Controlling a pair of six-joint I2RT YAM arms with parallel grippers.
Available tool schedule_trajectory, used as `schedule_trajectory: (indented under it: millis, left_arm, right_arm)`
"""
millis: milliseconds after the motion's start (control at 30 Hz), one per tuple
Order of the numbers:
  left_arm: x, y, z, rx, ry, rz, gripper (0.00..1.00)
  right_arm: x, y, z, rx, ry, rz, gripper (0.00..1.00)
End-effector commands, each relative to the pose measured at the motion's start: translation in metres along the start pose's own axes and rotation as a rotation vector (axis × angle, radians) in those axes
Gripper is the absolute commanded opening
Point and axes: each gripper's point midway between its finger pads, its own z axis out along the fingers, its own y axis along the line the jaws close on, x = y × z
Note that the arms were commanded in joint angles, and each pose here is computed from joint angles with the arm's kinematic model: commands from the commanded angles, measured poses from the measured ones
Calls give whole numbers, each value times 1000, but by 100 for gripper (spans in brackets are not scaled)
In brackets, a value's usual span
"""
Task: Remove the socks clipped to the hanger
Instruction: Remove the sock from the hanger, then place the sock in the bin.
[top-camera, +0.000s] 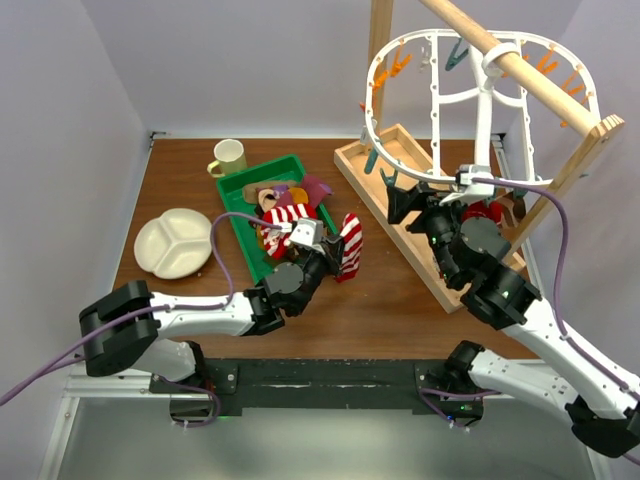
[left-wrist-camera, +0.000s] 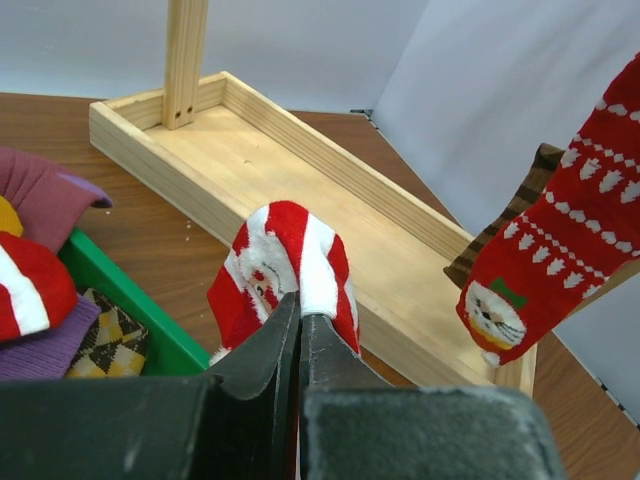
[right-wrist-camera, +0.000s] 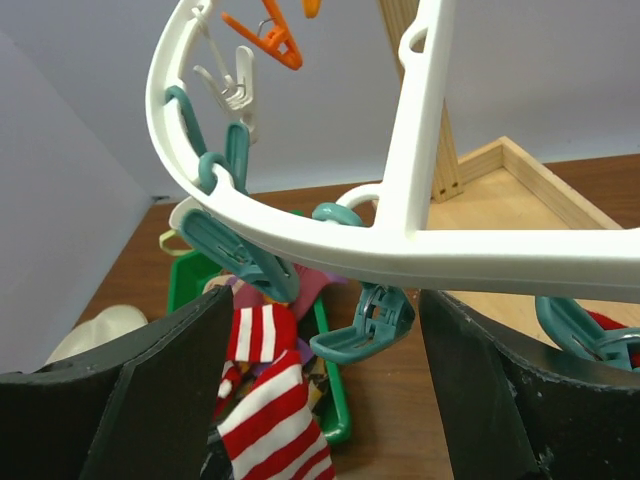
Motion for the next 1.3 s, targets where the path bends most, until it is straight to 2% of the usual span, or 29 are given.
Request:
schedule_trajectory:
  millis: [0, 333, 533, 700, 900, 933, 1000, 1033, 1133, 1267]
  left_arm:
    - [-32, 5, -3, -36, -84, -20, 0]
    - [-60, 31, 19, -101, -102, -18, 0]
    - [-83, 76, 47, -224, -141, 28, 0]
    - [-83, 120, 72, -318, -125, 56, 0]
    - [-48, 196, 87, -486, -10, 45, 0]
    - [-33, 219, 84, -543, 38, 51, 0]
    - [-18, 240, 83, -594, 80, 15, 0]
    - [3, 263, 77, -659, 147, 23, 0]
    - [34, 295, 67, -766, 247, -1, 0]
    - [43, 312, 57, -834, 266, -11, 0]
  right_arm:
    - [-11, 2, -15, -40, 14, 41, 79]
    - [-7, -5, -37, -75, 52, 67, 80]
    - [-9, -4, -42, -95, 55, 68, 80]
    - [-14, 2, -44, -125, 53, 68, 80]
    - [-18, 5, -45, -143, 49, 61, 80]
    - [-17, 5, -45, -144, 50, 59, 80]
    - [-18, 5, -46, -148, 50, 58, 80]
    - [-19, 5, -46, -149, 46, 59, 80]
    - [-20, 5, -48, -154, 42, 59, 80]
    - [-22, 5, -48, -156, 37, 58, 81]
